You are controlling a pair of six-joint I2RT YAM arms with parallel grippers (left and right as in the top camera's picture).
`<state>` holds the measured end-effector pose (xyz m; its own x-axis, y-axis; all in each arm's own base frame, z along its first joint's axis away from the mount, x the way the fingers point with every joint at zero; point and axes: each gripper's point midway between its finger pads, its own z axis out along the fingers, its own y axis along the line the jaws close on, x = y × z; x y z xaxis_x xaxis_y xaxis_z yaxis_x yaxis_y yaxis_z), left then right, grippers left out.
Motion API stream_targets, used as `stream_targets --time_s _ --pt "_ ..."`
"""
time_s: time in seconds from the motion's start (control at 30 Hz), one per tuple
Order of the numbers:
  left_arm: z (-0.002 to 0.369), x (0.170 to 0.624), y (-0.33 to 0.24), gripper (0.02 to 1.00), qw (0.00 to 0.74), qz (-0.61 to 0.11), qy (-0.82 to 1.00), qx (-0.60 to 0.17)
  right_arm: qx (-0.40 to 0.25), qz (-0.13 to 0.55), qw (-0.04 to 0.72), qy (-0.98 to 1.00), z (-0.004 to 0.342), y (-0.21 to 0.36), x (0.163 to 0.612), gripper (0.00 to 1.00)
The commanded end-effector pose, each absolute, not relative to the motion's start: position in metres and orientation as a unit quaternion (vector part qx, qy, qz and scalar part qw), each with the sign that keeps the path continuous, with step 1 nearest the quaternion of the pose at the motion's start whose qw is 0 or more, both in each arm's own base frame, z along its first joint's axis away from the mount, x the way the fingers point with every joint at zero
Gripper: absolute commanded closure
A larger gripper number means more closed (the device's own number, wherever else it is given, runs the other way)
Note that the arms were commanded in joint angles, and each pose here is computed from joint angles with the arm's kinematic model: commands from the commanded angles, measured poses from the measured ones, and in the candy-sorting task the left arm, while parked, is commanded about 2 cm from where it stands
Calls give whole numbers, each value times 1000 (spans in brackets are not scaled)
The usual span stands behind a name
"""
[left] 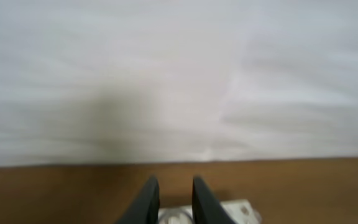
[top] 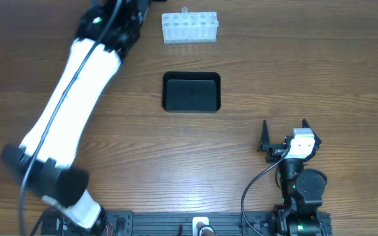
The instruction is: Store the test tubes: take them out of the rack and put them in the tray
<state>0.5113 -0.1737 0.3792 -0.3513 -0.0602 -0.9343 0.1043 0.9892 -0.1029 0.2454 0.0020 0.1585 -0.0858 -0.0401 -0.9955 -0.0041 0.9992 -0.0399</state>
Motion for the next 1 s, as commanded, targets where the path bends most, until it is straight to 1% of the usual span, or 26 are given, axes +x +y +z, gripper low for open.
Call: stream_targets --time_s 0.03,0.2,0.3,0.43,0.67,0.87,1.0 --pt "340 468 -193 943 478 -85 874 -15 -15 -15 676 736 156 1 245 7" --pt "247 419 -199 958 315 -34 945 -81 -15 -15 676 736 156 1 245 9" --pt "201 409 -204 961 258 11 961 -97 -15 -15 676 736 156 1 245 7" --pt "154 412 -215 954 220 41 971 -84 -15 -15 676 736 156 1 245 9" --pt "104 428 -210 958 191 66 975 -92 -15 -15 676 736 156 1 245 7" --pt "84 439 -197 958 179 75 975 -108 -15 -15 676 736 156 1 245 9" --pt "74 439 -194 956 167 79 977 -104 -15 -15 676 736 156 1 245 7"
